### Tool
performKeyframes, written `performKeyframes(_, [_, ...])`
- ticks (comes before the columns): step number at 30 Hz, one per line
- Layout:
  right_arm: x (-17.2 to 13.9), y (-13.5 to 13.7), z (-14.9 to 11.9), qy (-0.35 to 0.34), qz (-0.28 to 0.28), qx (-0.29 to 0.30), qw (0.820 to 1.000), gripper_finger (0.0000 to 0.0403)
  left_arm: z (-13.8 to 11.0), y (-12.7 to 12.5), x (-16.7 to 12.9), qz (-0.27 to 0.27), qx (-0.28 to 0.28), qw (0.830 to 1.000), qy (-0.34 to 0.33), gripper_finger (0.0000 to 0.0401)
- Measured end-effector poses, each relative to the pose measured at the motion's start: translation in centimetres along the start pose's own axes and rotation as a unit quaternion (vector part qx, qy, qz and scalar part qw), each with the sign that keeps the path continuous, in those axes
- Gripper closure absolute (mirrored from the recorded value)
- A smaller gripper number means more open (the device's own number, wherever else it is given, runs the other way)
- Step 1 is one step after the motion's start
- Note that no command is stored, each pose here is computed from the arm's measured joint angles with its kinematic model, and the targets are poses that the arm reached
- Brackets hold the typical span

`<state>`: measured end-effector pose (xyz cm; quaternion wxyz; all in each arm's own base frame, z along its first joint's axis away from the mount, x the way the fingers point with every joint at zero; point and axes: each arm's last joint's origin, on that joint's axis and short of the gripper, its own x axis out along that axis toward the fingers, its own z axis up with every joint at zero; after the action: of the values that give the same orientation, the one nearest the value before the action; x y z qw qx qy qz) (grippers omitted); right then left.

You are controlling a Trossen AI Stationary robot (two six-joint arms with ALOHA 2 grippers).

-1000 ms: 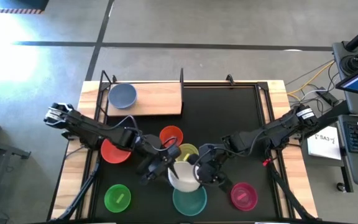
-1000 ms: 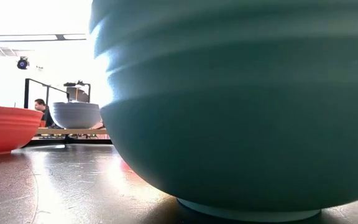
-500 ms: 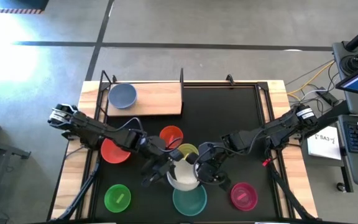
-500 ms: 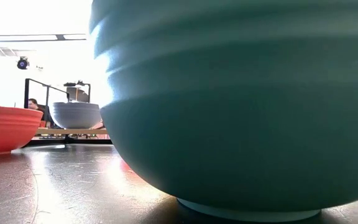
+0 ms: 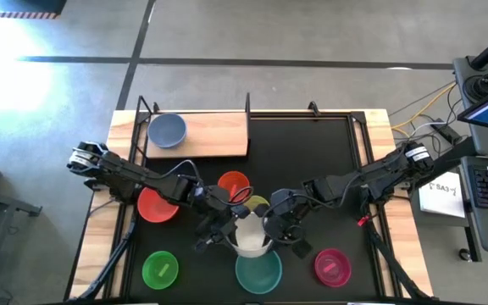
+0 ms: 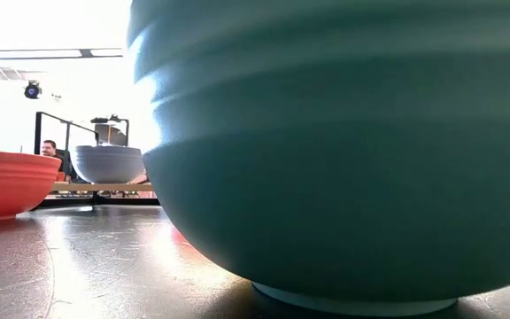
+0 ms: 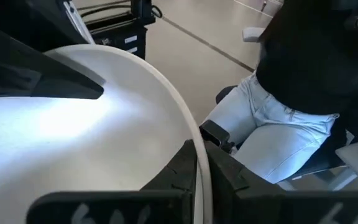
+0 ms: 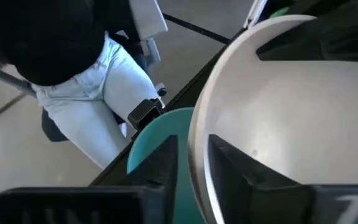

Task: Place and stack bowls onto a shelf
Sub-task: Stack the white bowl on top of the blue bowl on the shelf

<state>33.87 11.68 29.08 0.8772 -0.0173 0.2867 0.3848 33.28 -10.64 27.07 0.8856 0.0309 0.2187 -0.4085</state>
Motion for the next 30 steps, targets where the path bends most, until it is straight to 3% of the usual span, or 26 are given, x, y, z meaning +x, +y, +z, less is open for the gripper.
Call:
performKeyframes(7, [-1.5,-0.9,-0.2,0.008,-0.02,0.08,0.997,0.0246,-0.9,0.4,0.4,0.004,-0.02,0.999,0.027,0.0399])
performKeyframes(10, [-2.3,-1.4,-0.6,0.024,-0.032,0.126,0.991,0.0218,-1.3,0.6,0.3,0.033,-0.033,0.998,0.049,0.0399])
performKeyframes(19, [-6.4,-2.1,-1.7,0.064,-0.134,0.249,0.957,0.0186,-2.0,1.6,-1.2,0.129,-0.072,0.982,0.115,0.04])
performKeyframes(24, [-8.7,-1.7,-1.9,0.073,-0.179,0.27,0.943,0.0186,-1.6,2.2,-2.9,0.216,-0.093,0.954,0.186,0.0399])
performKeyframes(30, [-10.2,-1.5,-2.0,0.074,-0.245,0.272,0.928,0.0186,-2.5,1.9,-5.2,0.298,-0.12,0.895,0.309,0.0398])
